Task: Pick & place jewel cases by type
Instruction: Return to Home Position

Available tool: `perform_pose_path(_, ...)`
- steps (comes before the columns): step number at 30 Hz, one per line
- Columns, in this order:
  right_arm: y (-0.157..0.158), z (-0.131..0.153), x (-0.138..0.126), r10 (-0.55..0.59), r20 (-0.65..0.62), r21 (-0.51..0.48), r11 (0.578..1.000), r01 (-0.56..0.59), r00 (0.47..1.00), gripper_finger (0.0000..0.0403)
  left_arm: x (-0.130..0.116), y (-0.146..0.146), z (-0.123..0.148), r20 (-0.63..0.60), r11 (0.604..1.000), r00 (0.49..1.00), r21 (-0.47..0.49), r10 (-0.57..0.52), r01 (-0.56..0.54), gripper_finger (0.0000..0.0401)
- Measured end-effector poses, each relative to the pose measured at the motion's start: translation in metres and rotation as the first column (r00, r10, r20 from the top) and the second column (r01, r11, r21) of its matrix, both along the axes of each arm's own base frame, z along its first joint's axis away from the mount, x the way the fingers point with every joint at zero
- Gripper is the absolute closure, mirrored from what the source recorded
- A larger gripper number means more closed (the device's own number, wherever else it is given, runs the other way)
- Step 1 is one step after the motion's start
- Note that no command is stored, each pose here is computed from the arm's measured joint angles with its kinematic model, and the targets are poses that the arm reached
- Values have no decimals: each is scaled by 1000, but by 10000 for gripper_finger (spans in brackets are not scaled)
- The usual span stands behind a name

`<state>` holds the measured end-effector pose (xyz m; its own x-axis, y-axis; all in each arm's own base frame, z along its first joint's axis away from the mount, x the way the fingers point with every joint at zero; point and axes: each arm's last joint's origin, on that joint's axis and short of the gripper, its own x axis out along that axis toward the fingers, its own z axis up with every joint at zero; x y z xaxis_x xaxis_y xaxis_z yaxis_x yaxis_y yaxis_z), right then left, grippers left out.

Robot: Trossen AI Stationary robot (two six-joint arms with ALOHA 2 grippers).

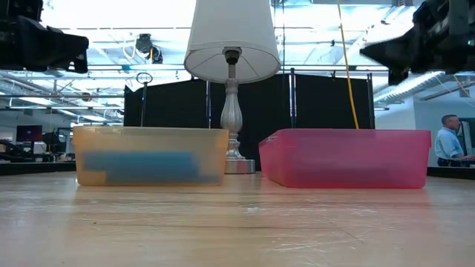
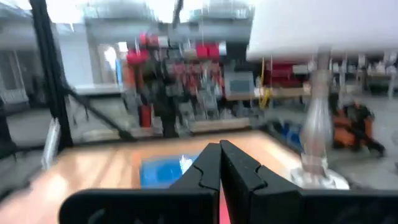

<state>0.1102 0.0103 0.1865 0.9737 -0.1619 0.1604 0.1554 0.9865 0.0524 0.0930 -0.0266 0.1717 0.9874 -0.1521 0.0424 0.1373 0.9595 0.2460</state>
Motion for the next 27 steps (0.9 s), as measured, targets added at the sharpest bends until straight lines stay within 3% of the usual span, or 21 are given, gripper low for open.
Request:
perform_pose_path(4, -1, -1, 0, 12, -14, 0, 1000, -12, 1000, 403, 2, 0, -2, -16, 999, 999, -16, -52, 52, 401)
perform_pose_path(16, 0, -10, 2, 13, -104, 0, 1000, -13, 995, 403, 6, 1, -9, -101, 999, 994, -20, -35, 33, 401)
perform_pose_path(27, -1, -3, 1, -8, -29, 6, 1000, 8, 1000, 403, 6, 1, -9, -104, 999, 994, -31, -43, 40, 394)
